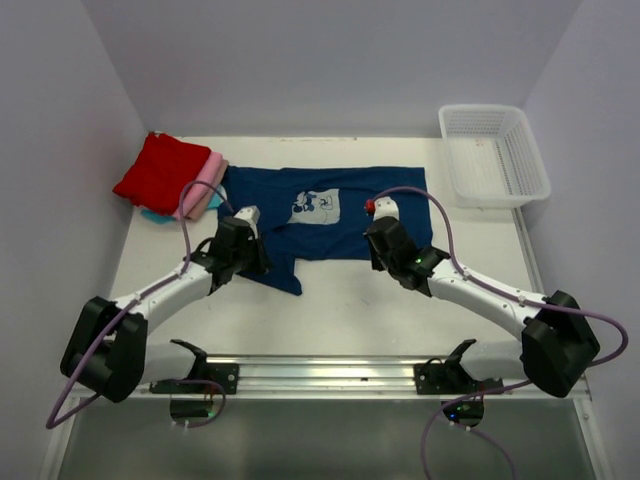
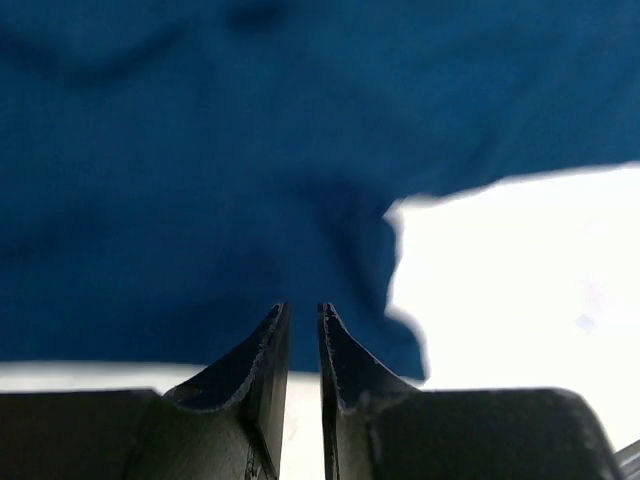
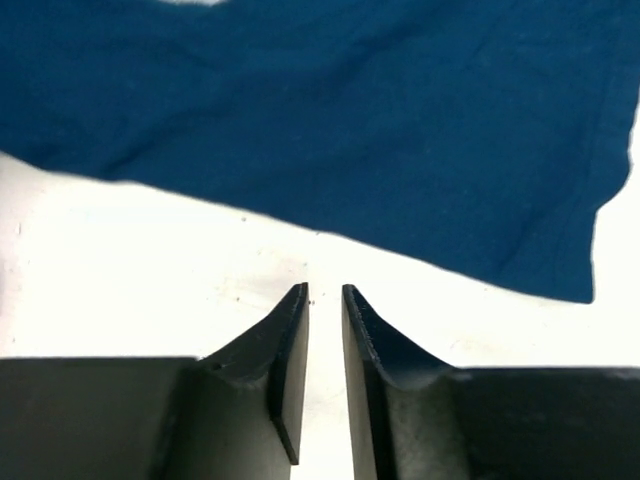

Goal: Fold and stack the t-shirts
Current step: Fold the flattened tshirt in 1/3 of the way

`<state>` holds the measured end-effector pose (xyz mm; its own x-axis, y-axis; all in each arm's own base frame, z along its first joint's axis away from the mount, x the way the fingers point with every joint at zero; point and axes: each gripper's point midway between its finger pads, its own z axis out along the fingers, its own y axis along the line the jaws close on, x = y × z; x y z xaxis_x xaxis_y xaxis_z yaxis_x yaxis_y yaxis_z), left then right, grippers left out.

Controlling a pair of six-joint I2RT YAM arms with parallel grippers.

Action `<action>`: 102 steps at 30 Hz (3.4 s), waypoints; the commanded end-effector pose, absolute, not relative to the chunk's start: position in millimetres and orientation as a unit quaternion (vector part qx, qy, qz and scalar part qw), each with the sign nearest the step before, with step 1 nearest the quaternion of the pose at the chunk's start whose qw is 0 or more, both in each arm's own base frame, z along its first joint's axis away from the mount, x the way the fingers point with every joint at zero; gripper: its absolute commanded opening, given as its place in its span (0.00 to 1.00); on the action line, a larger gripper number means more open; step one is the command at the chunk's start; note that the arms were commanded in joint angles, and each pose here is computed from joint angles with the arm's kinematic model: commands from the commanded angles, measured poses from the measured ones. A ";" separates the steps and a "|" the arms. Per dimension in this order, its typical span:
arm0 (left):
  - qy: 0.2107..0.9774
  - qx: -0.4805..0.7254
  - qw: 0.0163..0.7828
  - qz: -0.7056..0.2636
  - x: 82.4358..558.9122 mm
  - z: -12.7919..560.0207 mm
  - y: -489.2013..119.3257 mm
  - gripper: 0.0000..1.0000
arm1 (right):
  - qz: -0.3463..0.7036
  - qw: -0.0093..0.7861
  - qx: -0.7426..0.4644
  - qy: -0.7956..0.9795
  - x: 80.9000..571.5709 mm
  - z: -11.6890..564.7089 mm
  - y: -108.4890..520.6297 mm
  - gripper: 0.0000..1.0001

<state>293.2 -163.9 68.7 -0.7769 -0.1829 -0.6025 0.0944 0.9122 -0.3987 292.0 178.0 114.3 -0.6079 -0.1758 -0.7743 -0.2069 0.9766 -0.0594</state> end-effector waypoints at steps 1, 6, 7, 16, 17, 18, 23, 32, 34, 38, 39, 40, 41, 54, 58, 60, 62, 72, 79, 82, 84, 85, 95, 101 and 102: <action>0.931 -0.029 0.320 -0.172 262.2 64.8 -146.7 0.20 | 0.068 0.424 -0.097 0.898 286.1 111.9 191.2 0.25; 0.928 -0.048 0.344 -0.137 250.5 70.5 -125.9 0.20 | 0.098 0.406 -0.111 0.902 278.7 104.2 202.3 0.38; 0.932 -0.055 0.335 -0.125 244.7 63.3 -120.3 0.20 | 0.104 0.404 -0.114 0.902 278.7 103.7 205.6 0.39; 0.935 -0.090 0.322 -0.115 226.8 39.6 -110.1 0.18 | 0.278 0.333 -0.162 0.886 253.2 93.9 275.8 0.46; 0.935 -0.092 0.322 -0.118 226.0 38.6 -110.6 0.17 | 0.320 0.332 -0.166 0.872 252.9 100.4 292.8 0.47; 0.935 -0.093 0.320 -0.120 224.2 36.6 -111.0 0.17 | 0.346 0.306 -0.153 0.874 247.8 92.1 303.5 0.47; 0.932 -0.099 0.325 -0.126 221.7 37.5 -110.7 0.16 | 0.427 0.281 -0.185 0.840 228.4 95.2 349.5 0.51; 0.927 -0.105 0.333 -0.136 219.8 40.7 -111.2 0.15 | 0.444 0.235 -0.188 0.844 213.7 52.9 380.8 0.52; 0.925 -0.107 0.336 -0.138 219.2 43.2 -110.8 0.15 | 0.440 0.239 -0.188 0.845 216.7 47.5 383.3 0.52; 0.923 -0.108 0.339 -0.145 217.6 46.4 -111.4 0.14 | 0.430 0.243 -0.193 0.848 225.0 37.9 390.4 0.49; 0.924 -0.109 0.338 -0.143 216.1 45.0 -110.4 0.14 | 0.430 0.243 -0.195 0.847 225.9 37.0 393.0 0.47; 0.922 -0.111 0.340 -0.145 215.7 45.2 -110.4 0.14 | 0.431 0.245 -0.199 0.845 227.6 37.2 396.1 0.45; 0.922 -0.111 0.340 -0.150 215.0 45.6 -111.6 0.13 | 0.435 0.253 -0.203 0.840 233.0 42.6 402.9 0.44; 0.917 -0.111 0.339 -0.179 208.3 41.8 -118.2 0.09 | 0.493 0.284 -0.255 0.782 240.8 116.8 439.5 0.00; 0.920 -0.108 0.319 -0.202 200.5 27.0 -126.7 0.08 | 0.511 0.304 -0.263 0.760 238.5 154.4 439.9 0.00; 0.919 -0.108 0.312 -0.216 196.6 16.6 -130.6 0.07 | 0.517 0.310 -0.266 0.752 238.9 166.7 442.0 0.00; 0.918 -0.102 0.307 -0.228 194.8 9.1 -135.2 0.06 | 0.518 0.315 -0.268 0.749 242.3 171.2 445.5 0.00; 0.909 -0.127 0.324 -0.230 207.1 6.5 -138.7 0.31 | 0.530 0.306 -0.278 0.741 258.0 178.5 469.0 0.00; 0.871 -0.182 0.376 -0.257 217.1 16.0 -134.1 0.96 | 0.530 0.304 -0.279 0.741 260.7 180.1 471.0 0.00; 0.859 -0.187 0.397 -0.265 220.2 20.6 -133.2 1.00 | 0.528 0.307 -0.275 0.743 265.4 180.0 468.5 0.00; 0.861 -0.180 0.398 -0.259 222.1 19.9 -133.0 1.00 | 0.526 0.306 -0.273 0.745 268.9 178.1 467.2 0.00; 0.862 -0.178 0.399 -0.257 222.6 19.4 -133.0 1.00 | 0.528 0.307 -0.273 0.744 269.9 180.1 467.7 0.00; 0.837 -0.167 0.456 -0.251 240.0 23.4 -136.6 0.90 | 0.538 0.301 -0.272 0.739 274.2 183.0 474.9 0.00; 0.821 -0.180 0.487 -0.236 245.8 25.4 -128.5 0.76 | 0.542 0.301 -0.275 0.735 272.1 185.4 474.1 0.00; 0.817 -0.184 0.495 -0.231 248.1 27.6 -126.4 0.74 | 0.544 0.301 -0.275 0.734 271.3 185.9 473.9 0.00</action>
